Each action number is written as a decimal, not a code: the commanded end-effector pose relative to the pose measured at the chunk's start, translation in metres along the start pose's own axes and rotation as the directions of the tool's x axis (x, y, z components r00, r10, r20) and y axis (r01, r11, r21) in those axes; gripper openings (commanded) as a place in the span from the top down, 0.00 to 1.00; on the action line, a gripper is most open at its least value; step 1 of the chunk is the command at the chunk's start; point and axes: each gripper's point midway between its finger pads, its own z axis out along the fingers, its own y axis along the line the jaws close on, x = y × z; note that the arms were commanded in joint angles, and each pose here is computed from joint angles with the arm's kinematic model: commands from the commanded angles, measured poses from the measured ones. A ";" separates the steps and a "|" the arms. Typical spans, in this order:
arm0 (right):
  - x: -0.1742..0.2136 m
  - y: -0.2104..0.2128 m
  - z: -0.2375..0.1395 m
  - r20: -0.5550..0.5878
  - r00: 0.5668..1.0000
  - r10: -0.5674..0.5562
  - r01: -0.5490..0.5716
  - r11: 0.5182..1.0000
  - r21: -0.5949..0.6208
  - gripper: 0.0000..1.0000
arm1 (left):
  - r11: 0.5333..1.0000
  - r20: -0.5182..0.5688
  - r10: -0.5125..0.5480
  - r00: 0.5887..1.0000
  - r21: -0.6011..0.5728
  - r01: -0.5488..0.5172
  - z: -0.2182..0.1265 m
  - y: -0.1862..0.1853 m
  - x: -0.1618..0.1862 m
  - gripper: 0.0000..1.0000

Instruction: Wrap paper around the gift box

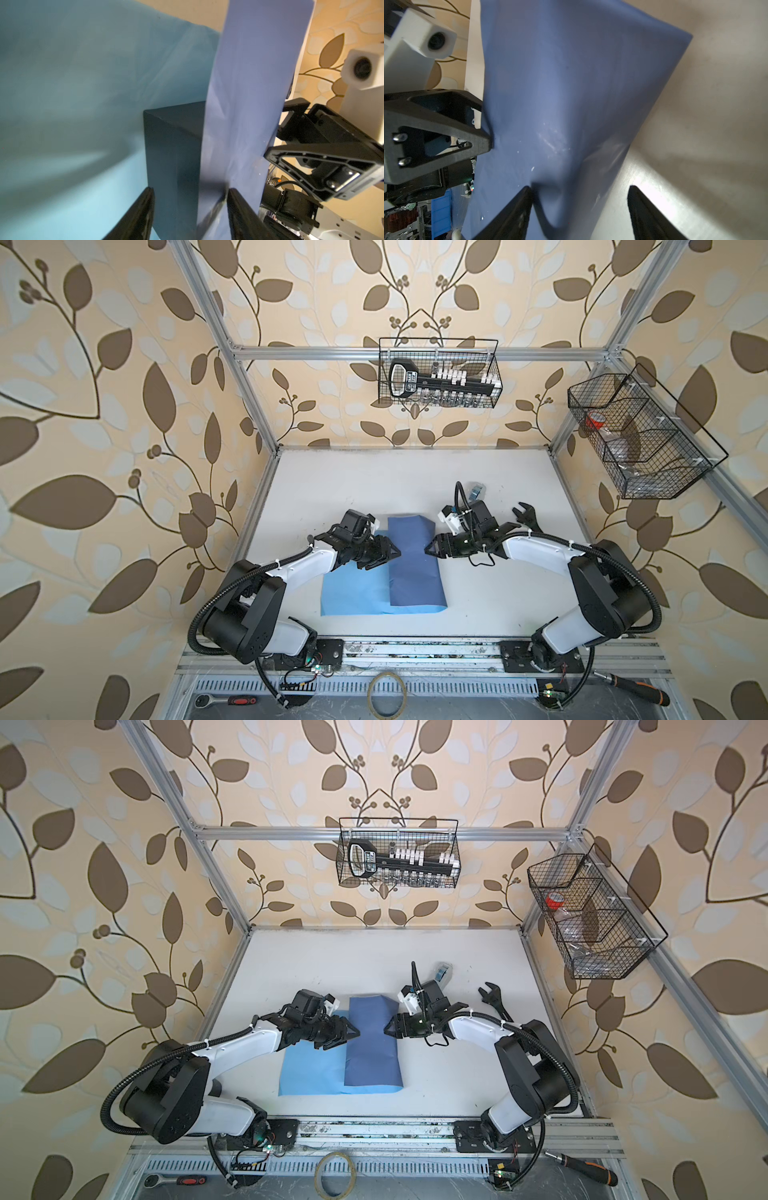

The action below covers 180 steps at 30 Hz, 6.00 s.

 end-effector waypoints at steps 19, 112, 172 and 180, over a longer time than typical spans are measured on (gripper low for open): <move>0.026 -0.004 0.027 -0.031 0.999 0.035 -0.032 0.996 0.078 0.19 | 0.999 -0.059 0.034 0.998 -0.008 -0.034 0.004 -0.008 0.013 0.35; 0.057 -0.088 0.007 -0.069 0.982 0.177 -0.159 0.964 0.212 0.25 | 0.966 0.330 -0.060 0.942 -0.217 0.138 -0.094 0.063 -0.026 0.20; 0.055 -0.076 0.011 -0.080 0.985 0.150 -0.133 0.975 0.178 0.29 | 0.963 0.294 -0.165 0.941 -0.156 0.218 -0.062 0.112 -0.058 0.30; 0.054 -0.075 0.011 -0.079 0.986 0.147 -0.131 0.976 0.176 0.30 | 0.967 0.286 -0.232 0.930 -0.038 0.253 -0.060 0.114 -0.072 0.50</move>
